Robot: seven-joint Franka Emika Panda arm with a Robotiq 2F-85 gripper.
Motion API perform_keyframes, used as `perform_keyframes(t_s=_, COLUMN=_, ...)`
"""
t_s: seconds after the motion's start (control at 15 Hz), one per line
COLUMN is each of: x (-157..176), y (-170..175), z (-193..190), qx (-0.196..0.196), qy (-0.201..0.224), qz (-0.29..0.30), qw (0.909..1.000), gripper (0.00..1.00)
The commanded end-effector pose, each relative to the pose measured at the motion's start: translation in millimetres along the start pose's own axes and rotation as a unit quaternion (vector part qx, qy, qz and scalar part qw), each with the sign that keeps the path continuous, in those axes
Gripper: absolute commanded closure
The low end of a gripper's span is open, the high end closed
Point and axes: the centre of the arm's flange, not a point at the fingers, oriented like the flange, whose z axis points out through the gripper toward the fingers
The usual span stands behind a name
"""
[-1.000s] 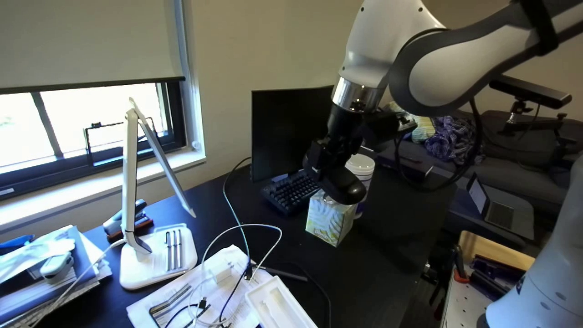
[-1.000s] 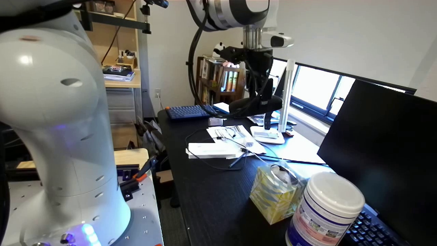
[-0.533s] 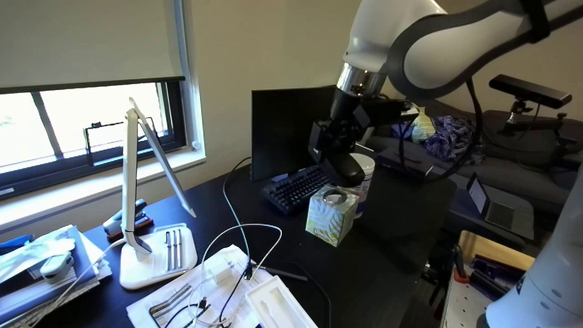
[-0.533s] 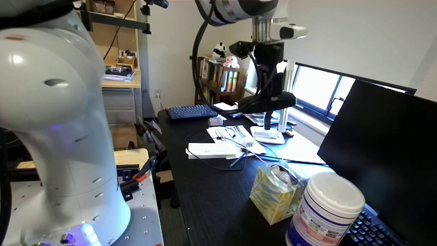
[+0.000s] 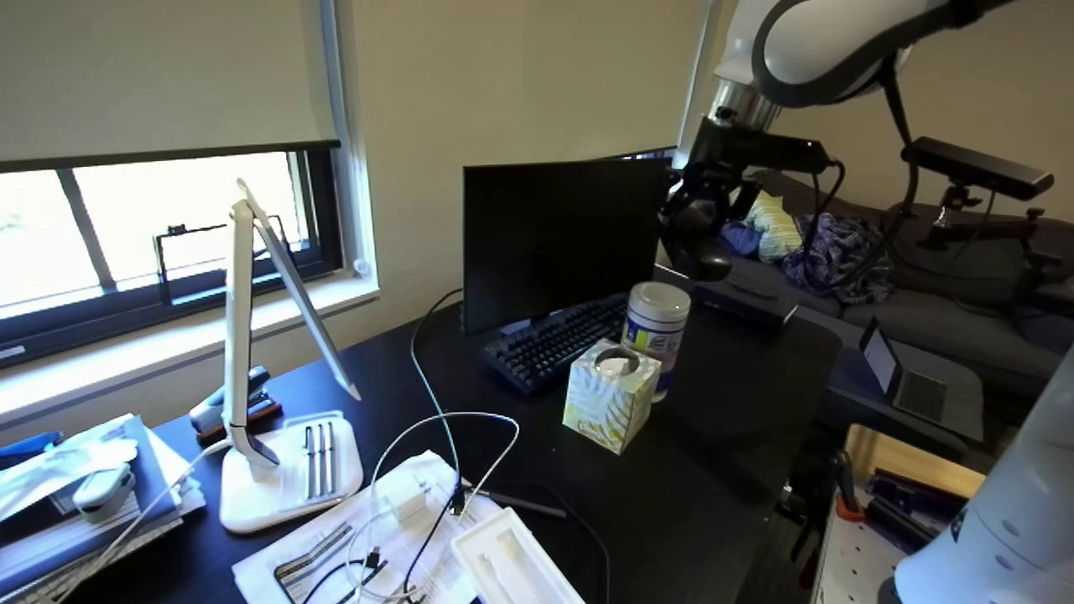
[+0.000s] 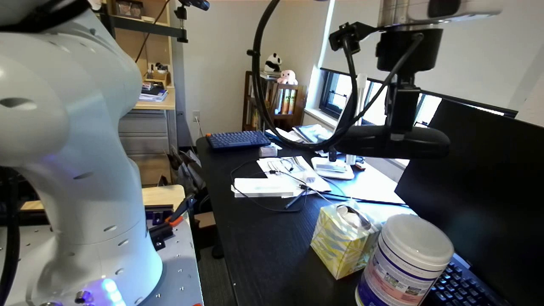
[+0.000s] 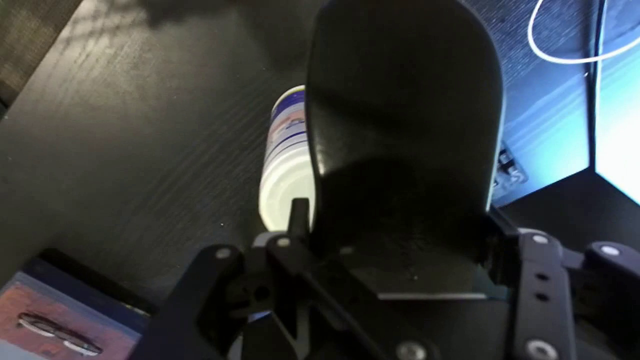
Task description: Take the tissue box from the top of the white bottle and put it on the table then take the black case and put it on the white bottle
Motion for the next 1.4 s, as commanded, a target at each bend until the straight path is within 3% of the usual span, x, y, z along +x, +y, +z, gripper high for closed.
perform_keyframes(t_s=0.0, x=27.4, y=35.3, z=-7.8, qx=0.033, qy=0.003, qz=0.068, qw=0.9971, gripper=0.48)
perform_keyframes(t_s=0.07, x=17.2, y=27.3, z=0.2, qx=0.010, qy=-0.004, qz=0.044, qw=0.9990, gripper=0.23)
perform_keyframes(t_s=0.27, x=26.9, y=39.4, z=-3.5, qx=0.020, qy=-0.001, qz=0.065, qw=0.9977, gripper=0.23)
perform_keyframes(t_s=0.33, x=26.7, y=38.5, z=-3.9, qx=0.020, qy=-0.001, qz=0.065, qw=0.9977, gripper=0.48)
perform_keyframes(t_s=0.53, x=33.3, y=25.9, z=8.7, qx=0.012, qy=0.002, qz=0.119, qw=0.9928, gripper=0.48)
perform_keyframes(t_s=0.93, x=71.4, y=38.4, z=51.3, qx=-0.005, qy=-0.021, qz=0.251, qw=0.9676, gripper=0.48)
perform_keyframes(t_s=1.33, x=97.3, y=53.1, z=85.3, qx=0.006, qy=-0.046, qz=0.297, qw=0.9537, gripper=0.48)
